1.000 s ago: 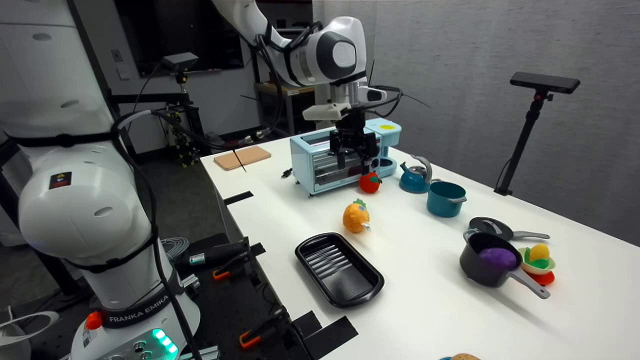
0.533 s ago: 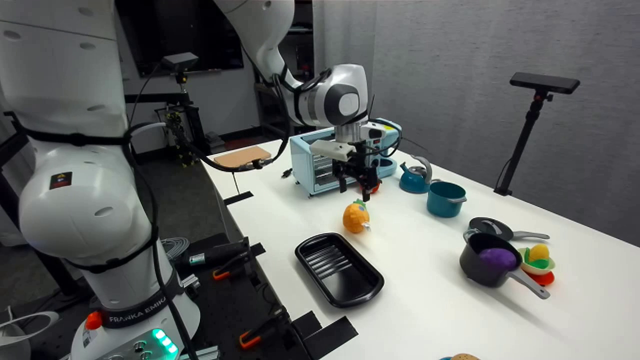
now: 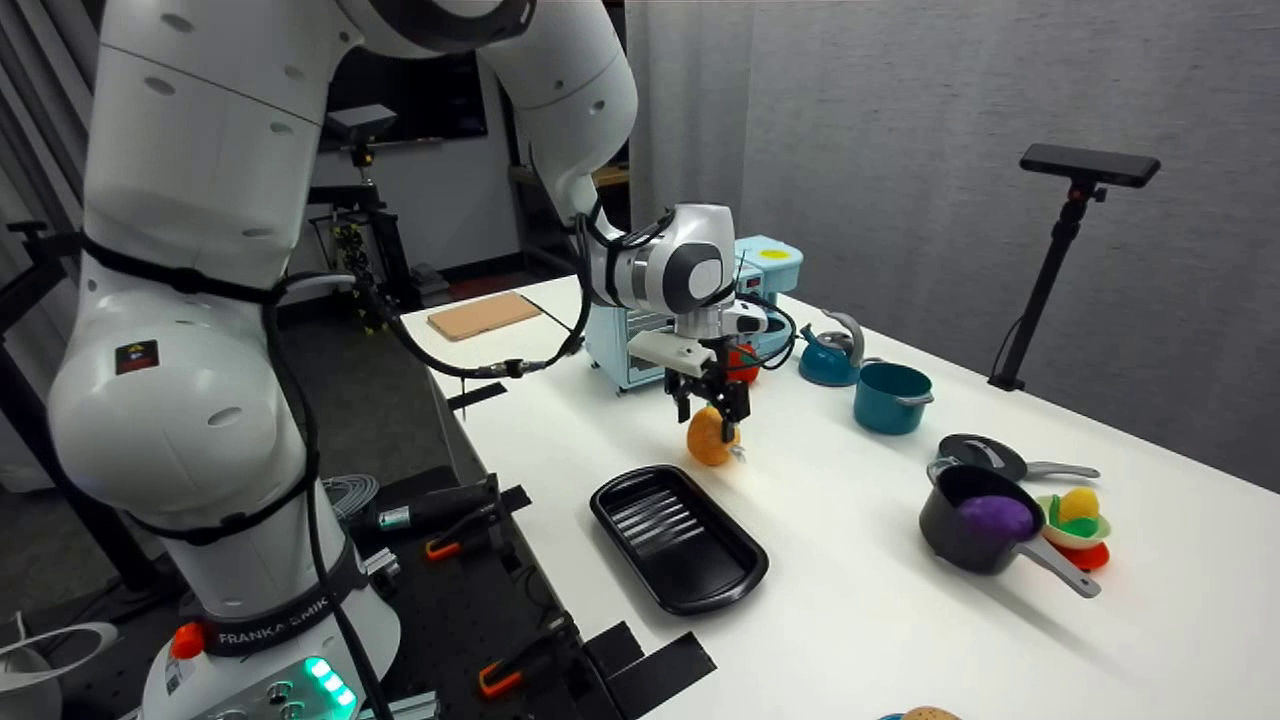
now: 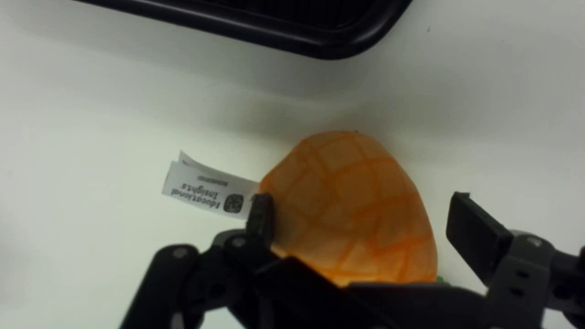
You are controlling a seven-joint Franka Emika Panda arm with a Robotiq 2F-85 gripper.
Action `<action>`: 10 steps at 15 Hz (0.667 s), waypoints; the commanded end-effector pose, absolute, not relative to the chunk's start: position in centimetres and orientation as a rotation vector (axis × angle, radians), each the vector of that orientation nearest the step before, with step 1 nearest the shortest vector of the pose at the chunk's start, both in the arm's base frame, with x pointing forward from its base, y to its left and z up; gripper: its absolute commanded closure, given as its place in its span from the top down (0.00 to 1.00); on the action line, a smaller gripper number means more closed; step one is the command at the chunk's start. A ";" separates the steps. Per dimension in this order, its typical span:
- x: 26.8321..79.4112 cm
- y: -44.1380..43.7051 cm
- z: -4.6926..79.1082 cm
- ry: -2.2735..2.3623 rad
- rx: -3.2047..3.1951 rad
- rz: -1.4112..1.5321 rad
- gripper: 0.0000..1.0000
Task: Put the pineapple plushy in the pot
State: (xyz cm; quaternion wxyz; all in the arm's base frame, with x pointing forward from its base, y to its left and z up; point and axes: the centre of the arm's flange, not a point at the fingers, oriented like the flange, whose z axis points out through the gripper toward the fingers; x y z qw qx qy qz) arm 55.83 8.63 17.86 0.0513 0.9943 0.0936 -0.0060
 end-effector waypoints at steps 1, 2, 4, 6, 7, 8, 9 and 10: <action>58.4 10.0 15.8 0.329 2.990 0.020 0.95; 58.6 10.2 15.6 0.337 2.981 0.024 0.72; 59.1 10.2 15.6 0.335 2.970 0.033 0.67; 59.4 9.8 16.3 0.320 2.961 0.055 0.50; 59.6 9.5 16.8 0.303 2.959 0.071 0.42; 59.8 9.2 17.3 0.282 2.960 0.087 0.36; 60.1 8.8 17.9 0.258 2.961 0.106 0.30; 60.5 8.3 18.4 0.229 2.961 0.128 0.22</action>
